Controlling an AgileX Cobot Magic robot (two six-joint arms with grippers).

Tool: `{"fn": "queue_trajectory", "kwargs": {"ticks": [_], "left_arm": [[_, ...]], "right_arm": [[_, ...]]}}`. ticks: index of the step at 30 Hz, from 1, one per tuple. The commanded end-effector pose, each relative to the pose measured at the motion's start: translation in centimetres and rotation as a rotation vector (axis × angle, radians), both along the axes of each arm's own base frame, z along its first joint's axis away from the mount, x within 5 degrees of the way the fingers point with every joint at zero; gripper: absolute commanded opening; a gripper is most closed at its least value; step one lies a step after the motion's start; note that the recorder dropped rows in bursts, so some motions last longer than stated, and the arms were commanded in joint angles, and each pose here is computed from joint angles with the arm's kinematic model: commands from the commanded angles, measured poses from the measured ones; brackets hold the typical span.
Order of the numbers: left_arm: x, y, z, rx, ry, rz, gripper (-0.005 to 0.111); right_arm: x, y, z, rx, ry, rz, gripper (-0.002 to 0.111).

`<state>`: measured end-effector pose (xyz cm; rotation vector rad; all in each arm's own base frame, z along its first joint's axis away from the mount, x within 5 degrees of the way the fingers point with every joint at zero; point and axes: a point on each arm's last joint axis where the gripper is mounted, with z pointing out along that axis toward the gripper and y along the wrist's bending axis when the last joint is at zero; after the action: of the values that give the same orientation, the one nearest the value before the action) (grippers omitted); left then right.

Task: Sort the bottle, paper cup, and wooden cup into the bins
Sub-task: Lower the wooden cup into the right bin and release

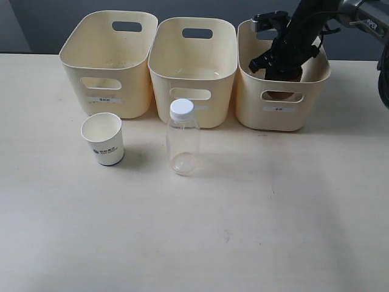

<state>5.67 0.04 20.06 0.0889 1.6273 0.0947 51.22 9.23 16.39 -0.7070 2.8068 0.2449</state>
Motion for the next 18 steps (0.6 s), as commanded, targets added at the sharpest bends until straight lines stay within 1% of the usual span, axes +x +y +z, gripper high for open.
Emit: {"fn": "queue_trajectory", "kwargs": {"ticks": [1, 5, 6, 13, 16, 18], "left_arm": [[0.0, 0.0, 0.0, -0.001, -0.010, 0.001, 0.000], [0.0, 0.0, 0.0, -0.001, -0.010, 0.001, 0.000], [0.0, 0.0, 0.0, -0.001, -0.010, 0.001, 0.000], [0.0, 0.0, 0.0, -0.001, -0.010, 0.001, 0.000], [0.0, 0.0, 0.0, -0.001, -0.010, 0.001, 0.000], [0.0, 0.0, 0.0, -0.001, -0.010, 0.001, 0.000]], "right_arm": [[0.3, -0.5, -0.1, 0.017, -0.008, -0.002, 0.016], [0.3, -0.5, -0.1, 0.029, -0.007, -0.006, 0.042], [0.3, -0.5, -0.1, 0.027, -0.007, -0.005, 0.046], [0.5, -0.4, 0.1, 0.034, -0.032, -0.003, 0.048], [0.4, -0.5, 1.4, 0.036, -0.062, -0.004, 0.048], [0.1, -0.6, 3.1, 0.032, -0.086, 0.000, 0.048]]}}
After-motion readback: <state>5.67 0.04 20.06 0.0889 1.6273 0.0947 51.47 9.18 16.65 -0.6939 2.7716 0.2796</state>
